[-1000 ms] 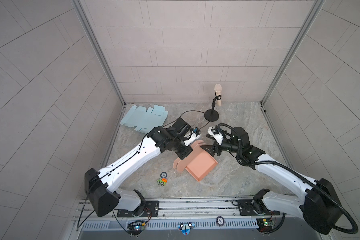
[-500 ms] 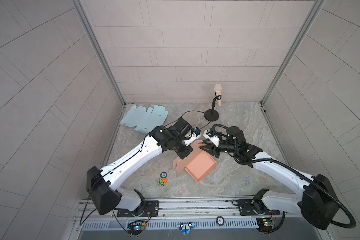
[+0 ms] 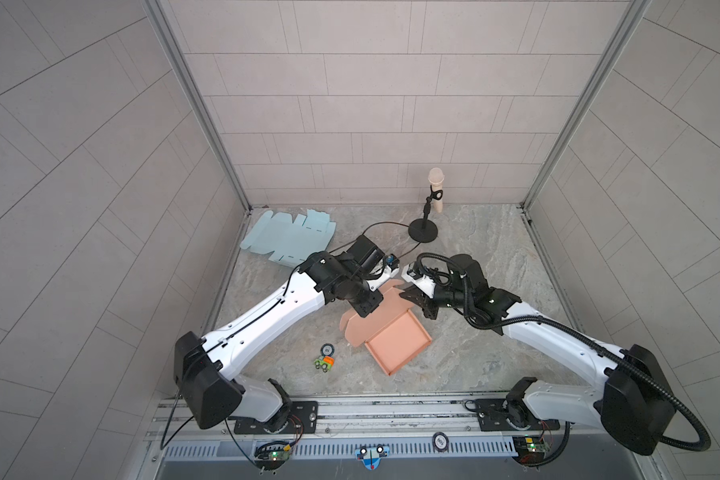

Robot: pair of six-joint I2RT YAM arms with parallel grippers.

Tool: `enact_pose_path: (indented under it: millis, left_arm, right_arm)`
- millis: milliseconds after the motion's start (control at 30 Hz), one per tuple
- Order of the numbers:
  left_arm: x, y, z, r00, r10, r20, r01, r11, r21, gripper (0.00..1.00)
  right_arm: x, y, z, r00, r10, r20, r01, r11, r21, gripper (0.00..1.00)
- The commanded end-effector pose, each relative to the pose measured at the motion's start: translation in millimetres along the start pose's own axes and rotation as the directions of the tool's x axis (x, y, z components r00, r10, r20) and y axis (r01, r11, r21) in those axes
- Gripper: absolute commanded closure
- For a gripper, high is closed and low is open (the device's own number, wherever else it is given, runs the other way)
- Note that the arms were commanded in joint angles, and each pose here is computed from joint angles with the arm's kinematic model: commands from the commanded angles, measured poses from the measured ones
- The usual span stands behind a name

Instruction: Fold the paper box

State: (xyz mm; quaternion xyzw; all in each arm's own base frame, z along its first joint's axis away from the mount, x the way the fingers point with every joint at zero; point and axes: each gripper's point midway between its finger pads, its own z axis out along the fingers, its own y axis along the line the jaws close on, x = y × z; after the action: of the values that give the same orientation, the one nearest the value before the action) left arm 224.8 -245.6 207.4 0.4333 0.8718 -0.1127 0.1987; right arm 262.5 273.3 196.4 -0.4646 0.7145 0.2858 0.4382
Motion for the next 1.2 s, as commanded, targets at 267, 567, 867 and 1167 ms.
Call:
enact_pose_path:
  millis: [267,567,867,1167]
  left_arm:
    - [-9,36,-4,0.912,-0.314,0.263,0.309,0.949,0.061,0.32]
    - [3,47,25,0.730,-0.505,0.460,0.485,0.857,0.171,0.24]
    - [25,43,60,0.681,-0.585,0.441,0.535,0.808,0.247,0.22]
    - [19,36,81,0.706,-0.585,0.399,0.510,0.811,0.287,0.37]
  right_arm:
    - [16,-26,-25,0.998,0.062,0.024,-0.066,0.967,0.246,1.00]
    - [48,-38,-28,0.983,0.179,-0.038,-0.158,0.935,0.317,1.00]
    - [56,-45,-31,0.972,0.228,-0.054,-0.199,0.924,0.325,1.00]
    - [61,-48,-28,0.966,0.248,-0.068,-0.212,0.918,0.335,0.99]
